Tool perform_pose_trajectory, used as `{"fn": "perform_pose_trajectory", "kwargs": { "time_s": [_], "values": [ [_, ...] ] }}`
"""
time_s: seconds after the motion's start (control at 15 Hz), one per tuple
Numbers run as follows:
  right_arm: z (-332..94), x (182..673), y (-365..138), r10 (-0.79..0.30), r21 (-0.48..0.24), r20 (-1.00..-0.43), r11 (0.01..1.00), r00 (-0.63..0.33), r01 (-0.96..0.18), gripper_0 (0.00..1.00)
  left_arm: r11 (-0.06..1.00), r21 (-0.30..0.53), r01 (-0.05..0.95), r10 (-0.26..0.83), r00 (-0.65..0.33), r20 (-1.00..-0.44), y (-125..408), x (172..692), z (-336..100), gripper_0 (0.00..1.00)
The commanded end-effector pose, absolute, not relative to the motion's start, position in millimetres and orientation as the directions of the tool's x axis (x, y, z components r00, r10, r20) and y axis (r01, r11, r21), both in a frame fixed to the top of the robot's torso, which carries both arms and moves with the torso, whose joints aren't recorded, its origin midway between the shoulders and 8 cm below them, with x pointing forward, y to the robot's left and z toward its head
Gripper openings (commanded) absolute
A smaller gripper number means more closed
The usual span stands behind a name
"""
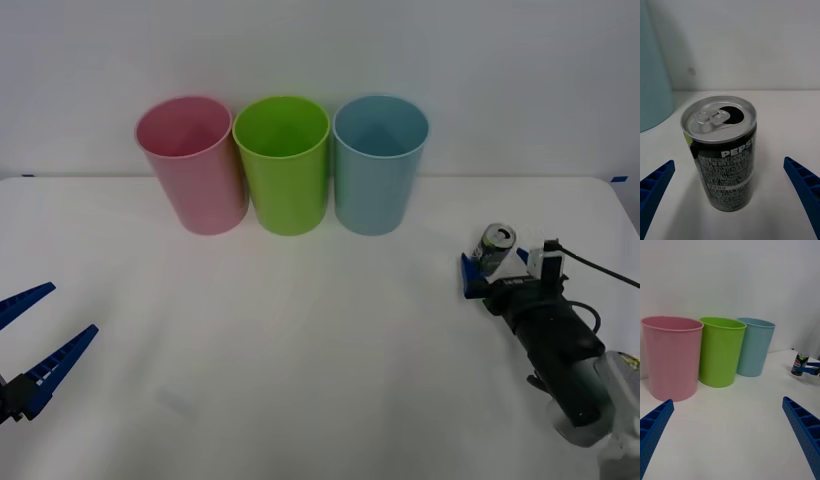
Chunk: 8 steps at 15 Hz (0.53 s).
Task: Grasp the object on the table and drop it into the matching bin: aluminum can to the light blue bin, PET bottle to the pink bin.
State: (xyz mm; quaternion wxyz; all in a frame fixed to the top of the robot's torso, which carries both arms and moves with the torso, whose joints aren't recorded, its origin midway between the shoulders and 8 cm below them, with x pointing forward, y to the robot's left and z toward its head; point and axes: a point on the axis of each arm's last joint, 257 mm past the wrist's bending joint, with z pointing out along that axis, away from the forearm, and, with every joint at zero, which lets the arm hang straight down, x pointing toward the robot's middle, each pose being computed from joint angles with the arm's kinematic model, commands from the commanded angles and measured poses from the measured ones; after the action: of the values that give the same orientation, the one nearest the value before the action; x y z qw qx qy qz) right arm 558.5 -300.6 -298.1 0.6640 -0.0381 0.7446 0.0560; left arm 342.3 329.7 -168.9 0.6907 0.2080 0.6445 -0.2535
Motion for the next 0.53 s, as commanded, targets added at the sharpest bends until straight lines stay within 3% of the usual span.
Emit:
{"fn": "perform_pose_trajectory", "kwargs": {
  "time_s": [0.07,0.53],
  "values": [
    [-296.0,574.5,-294.8,0.018,0.033,-0.993,0.992,-0.118,-0.123,1.00,0.785,-0.039,0.618,-0.082,0.041,-0.996,329.7,342.3,-168.9,1.00],
    [-293.0,585.6,-292.6,0.004,0.015,-0.993,0.995,-0.121,-0.096,1.00,0.785,-0.039,0.618,-0.082,0.041,-0.996,329.7,342.3,-168.9,1.00]
  ]
}}
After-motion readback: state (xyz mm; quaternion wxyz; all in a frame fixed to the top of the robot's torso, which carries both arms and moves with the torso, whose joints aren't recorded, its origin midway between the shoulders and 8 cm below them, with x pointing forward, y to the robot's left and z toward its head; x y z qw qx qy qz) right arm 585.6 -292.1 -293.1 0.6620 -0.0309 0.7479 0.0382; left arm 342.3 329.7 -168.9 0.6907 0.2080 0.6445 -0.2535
